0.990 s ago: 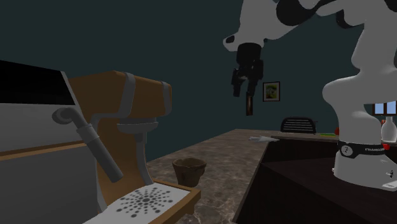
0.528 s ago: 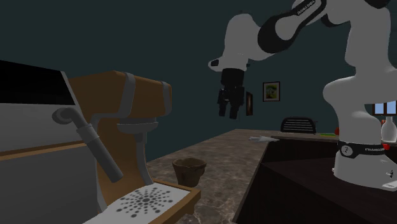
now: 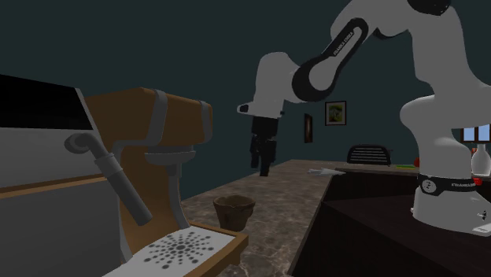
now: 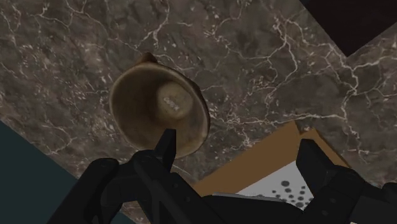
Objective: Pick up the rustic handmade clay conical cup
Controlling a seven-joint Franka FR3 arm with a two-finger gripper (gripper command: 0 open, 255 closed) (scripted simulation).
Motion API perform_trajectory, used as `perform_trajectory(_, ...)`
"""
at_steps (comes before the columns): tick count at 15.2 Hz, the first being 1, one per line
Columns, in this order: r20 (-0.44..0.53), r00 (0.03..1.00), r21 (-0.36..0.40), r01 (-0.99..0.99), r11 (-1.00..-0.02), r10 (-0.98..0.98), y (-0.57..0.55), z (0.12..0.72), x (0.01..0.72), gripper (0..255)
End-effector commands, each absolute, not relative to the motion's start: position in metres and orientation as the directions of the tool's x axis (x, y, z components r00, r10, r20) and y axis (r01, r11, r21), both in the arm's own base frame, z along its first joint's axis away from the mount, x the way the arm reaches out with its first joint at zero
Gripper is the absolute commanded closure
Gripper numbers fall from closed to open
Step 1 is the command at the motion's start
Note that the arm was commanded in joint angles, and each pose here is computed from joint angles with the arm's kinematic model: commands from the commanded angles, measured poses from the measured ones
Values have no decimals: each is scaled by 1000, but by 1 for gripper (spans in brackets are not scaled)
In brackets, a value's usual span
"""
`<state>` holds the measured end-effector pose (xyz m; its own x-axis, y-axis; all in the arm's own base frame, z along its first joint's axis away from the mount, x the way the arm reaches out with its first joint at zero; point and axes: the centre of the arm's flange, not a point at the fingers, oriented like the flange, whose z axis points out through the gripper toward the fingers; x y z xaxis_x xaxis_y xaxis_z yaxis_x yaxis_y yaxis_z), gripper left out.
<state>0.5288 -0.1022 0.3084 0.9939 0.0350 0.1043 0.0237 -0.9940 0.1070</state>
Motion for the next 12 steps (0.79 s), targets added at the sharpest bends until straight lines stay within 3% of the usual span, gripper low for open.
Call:
perform_trajectory(1,100,994,118,23,-993,35,-111,287,542,0)
perform_trajectory(12,89,995,147,21,-989,34,-138,208,575,0)
